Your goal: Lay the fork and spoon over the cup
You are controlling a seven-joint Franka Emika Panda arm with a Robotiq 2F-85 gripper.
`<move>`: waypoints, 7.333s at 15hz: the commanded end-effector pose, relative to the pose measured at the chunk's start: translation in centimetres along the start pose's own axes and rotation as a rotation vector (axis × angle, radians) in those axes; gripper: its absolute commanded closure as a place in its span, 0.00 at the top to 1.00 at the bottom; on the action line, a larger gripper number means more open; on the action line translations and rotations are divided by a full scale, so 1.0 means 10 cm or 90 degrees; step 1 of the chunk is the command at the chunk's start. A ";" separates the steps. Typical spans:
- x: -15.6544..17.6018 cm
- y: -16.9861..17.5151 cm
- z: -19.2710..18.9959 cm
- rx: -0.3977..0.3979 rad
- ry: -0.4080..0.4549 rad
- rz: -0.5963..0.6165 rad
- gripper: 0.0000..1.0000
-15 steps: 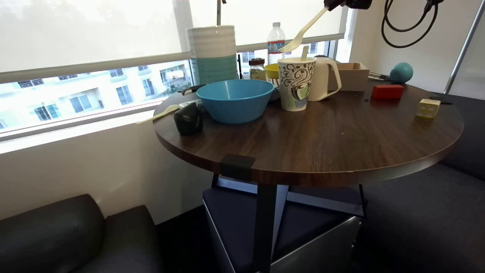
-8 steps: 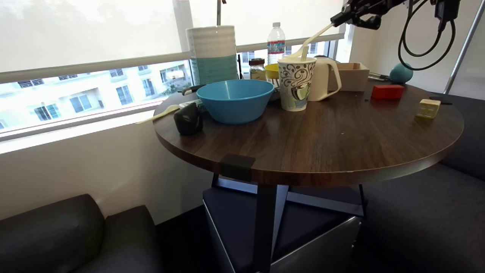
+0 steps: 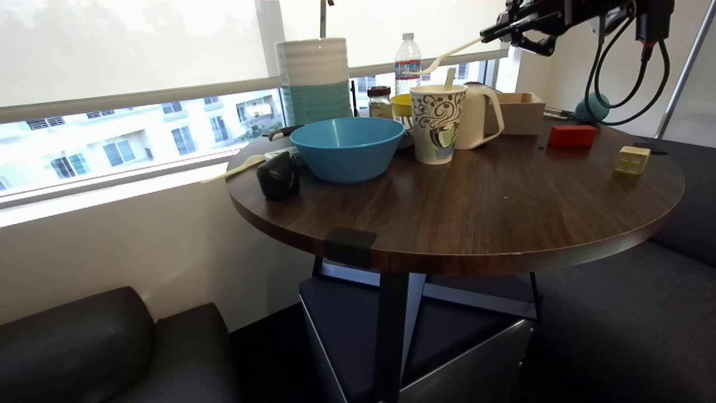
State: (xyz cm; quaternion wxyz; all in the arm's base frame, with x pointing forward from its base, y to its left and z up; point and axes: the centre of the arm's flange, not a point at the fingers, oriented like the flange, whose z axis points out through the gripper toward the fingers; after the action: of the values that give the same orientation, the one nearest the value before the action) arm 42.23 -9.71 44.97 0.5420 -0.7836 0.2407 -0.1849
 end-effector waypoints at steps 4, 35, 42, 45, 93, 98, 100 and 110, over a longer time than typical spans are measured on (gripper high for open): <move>-0.03 0.15 0.16 0.031 -0.002 0.074 0.01; -0.11 0.37 0.28 0.094 -0.021 0.119 0.01; -0.18 0.45 0.41 0.080 -0.042 0.129 0.01; -0.14 0.49 0.42 0.079 -0.036 0.134 0.01; -0.25 0.56 0.35 0.061 -0.025 0.111 0.01; -0.25 0.56 0.35 0.057 -0.027 0.110 0.14; -0.25 0.57 0.35 0.057 -0.028 0.110 0.11; -0.28 0.59 0.34 0.051 -0.028 0.107 0.58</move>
State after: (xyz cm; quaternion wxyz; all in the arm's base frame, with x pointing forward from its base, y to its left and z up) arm 41.85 -7.58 38.15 0.6006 -0.7343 0.2898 -0.1267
